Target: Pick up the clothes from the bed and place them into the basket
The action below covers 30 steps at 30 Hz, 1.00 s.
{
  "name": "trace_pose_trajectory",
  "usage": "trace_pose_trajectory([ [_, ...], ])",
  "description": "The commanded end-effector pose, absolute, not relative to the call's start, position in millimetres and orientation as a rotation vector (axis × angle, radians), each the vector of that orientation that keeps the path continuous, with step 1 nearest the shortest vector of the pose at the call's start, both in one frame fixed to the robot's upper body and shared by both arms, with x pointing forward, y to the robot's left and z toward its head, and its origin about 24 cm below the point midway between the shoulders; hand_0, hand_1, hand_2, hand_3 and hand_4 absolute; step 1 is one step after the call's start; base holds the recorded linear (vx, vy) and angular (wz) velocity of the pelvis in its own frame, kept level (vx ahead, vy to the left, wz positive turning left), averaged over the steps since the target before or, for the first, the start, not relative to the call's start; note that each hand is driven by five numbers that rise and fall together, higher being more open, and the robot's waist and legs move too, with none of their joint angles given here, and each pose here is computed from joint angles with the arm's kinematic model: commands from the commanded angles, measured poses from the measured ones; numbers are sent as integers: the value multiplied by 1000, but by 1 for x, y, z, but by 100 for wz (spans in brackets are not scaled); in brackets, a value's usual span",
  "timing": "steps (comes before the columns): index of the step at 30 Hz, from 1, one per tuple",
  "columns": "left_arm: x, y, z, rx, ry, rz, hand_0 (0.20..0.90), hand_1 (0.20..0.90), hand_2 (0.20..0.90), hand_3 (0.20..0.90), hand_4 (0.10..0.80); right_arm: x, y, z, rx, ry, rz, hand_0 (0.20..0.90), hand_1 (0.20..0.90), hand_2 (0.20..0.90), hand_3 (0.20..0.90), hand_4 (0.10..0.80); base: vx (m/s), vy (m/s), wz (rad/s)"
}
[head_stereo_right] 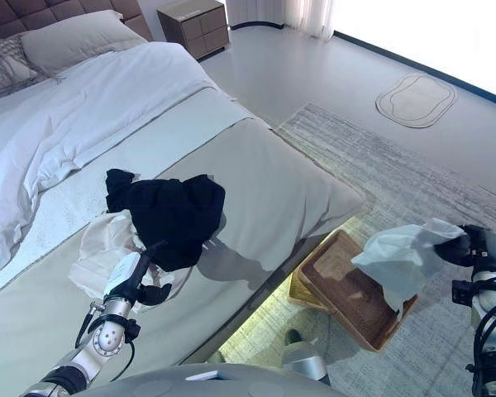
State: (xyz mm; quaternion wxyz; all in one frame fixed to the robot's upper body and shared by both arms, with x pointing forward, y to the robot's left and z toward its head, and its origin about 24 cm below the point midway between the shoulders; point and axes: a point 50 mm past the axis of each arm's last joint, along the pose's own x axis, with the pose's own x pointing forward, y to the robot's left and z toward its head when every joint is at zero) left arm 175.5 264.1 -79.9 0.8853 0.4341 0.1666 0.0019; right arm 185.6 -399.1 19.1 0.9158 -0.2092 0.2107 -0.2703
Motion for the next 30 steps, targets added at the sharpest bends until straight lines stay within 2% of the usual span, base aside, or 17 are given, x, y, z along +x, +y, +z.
trace_pose_trajectory([
  [1, 205, 269, -55, 902, 206, 52, 900, 900, 900, 900, 800, 214, -407, 65, -495, 215, -594, 300, 300, 300, 200, 100, 0, 0, 0],
  [4, 207, 268, -55, 902, 199, 44, 900, 900, 900, 900, 800, 215, -406, 54, -490, 265, -597, 300, 300, 300, 200, 100, -3, -10, 0],
  [5, 208, 267, -54, 903, 195, 41, 900, 900, 900, 900, 800, 215, -405, 51, -485, 282, -599, 361, 361, 361, 271, 171, 0, 0, 0],
  [6, 209, 267, -54, 902, 193, 40, 900, 900, 900, 900, 800, 215, -405, 49, -484, 288, -599, 396, 396, 396, 313, 213, 0, 0, 0],
  [8, 211, 265, -53, 899, 184, 40, 900, 900, 900, 900, 800, 214, -405, 45, -480, 308, -603, 749, 749, 749, 724, 624, 0, 0, 0],
  [9, 213, 264, -52, 898, 178, 39, 900, 900, 900, 900, 800, 213, -406, 41, -478, 328, -603, 900, 900, 900, 900, 800, 0, 0, 0],
  [30, 214, 263, -51, 888, 172, 55, 900, 900, 900, 900, 800, 212, -400, 27, -474, 371, -580, 900, 900, 900, 900, 800, -1, -1, 1],
])
